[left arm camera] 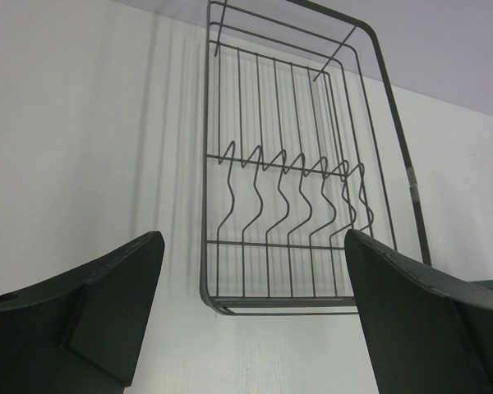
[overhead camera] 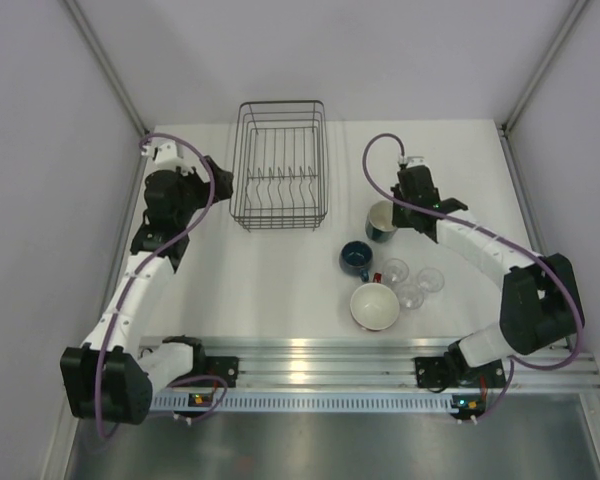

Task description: Load the cups into the dish rack

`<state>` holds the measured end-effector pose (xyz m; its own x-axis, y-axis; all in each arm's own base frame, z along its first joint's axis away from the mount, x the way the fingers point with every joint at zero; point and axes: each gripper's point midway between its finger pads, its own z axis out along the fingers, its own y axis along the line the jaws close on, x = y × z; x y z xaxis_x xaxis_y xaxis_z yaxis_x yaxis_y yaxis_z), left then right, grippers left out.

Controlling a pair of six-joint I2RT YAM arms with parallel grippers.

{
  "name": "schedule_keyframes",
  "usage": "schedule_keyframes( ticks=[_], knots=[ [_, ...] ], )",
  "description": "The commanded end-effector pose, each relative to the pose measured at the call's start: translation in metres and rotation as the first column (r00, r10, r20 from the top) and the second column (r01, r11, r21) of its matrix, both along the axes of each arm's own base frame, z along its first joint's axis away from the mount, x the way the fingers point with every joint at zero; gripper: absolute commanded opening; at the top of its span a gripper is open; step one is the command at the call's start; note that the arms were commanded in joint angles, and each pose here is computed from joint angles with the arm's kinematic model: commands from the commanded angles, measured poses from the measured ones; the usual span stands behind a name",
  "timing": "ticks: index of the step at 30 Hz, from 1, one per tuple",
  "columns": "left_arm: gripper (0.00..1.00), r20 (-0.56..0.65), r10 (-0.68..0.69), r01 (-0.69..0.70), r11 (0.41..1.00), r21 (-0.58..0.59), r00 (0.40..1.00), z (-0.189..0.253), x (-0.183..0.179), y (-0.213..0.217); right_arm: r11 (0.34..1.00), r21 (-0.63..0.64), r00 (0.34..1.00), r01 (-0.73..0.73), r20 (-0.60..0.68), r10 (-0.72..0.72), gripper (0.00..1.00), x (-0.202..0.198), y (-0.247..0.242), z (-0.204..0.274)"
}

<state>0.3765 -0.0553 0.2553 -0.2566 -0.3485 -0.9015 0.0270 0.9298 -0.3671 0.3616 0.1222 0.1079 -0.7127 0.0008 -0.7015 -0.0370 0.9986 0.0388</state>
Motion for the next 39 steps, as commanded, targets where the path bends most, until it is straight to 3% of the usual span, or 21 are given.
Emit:
schedule_keyframes(
  ticks=[1,10,14,19,24,27,30,33,39],
  knots=[
    [0.96,0.068,-0.08,0.085,0.992,-0.09,0.995,0.036,0.005,-0.021,0.996,0.062,0.962,-0.057,0.272,0.038,0.0,0.027,0.015,0.079],
    [0.97,0.13,-0.272,0.299,0.904,-0.306,0.954,0.085,0.003,-0.068,0.984,0.11,0.865,-0.14,0.497,0.067,0.0,0.046,0.029,0.162],
    [0.98,0.156,-0.32,0.356,0.837,-0.415,0.935,0.101,0.004,-0.083,0.968,0.135,0.807,-0.21,0.583,0.094,0.0,0.05,0.042,0.192],
    [0.99,0.128,-0.388,0.385,0.714,-0.584,0.913,0.106,0.008,-0.104,0.945,0.168,0.699,-0.281,0.71,0.082,0.0,0.044,0.049,0.232],
    [0.99,0.107,-0.422,0.366,0.602,-0.71,0.9,0.106,0.018,-0.125,0.904,0.196,0.508,-0.379,0.861,0.027,0.0,0.031,0.059,0.28],
    [0.99,0.091,-0.477,0.356,0.502,-0.788,0.874,0.106,0.019,-0.153,0.888,0.209,0.422,-0.409,0.906,-0.019,0.0,0.026,0.063,0.296],
    [0.99,0.117,-0.508,0.34,0.371,-0.864,0.853,0.113,0.02,-0.178,0.872,0.222,0.36,-0.436,0.931,-0.057,0.0,0.021,0.072,0.306],
    [0.99,0.143,-0.516,0.326,0.282,-0.902,0.845,0.118,0.023,-0.196,0.858,0.227,0.335,-0.461,0.94,-0.069,0.0,0.018,0.083,0.304],
    [0.99,0.153,-0.499,0.28,0.189,-0.941,0.853,0.121,0.027,-0.212,0.84,0.217,0.273,-0.497,0.958,-0.085,0.0,0.009,0.099,0.314]
  ],
)
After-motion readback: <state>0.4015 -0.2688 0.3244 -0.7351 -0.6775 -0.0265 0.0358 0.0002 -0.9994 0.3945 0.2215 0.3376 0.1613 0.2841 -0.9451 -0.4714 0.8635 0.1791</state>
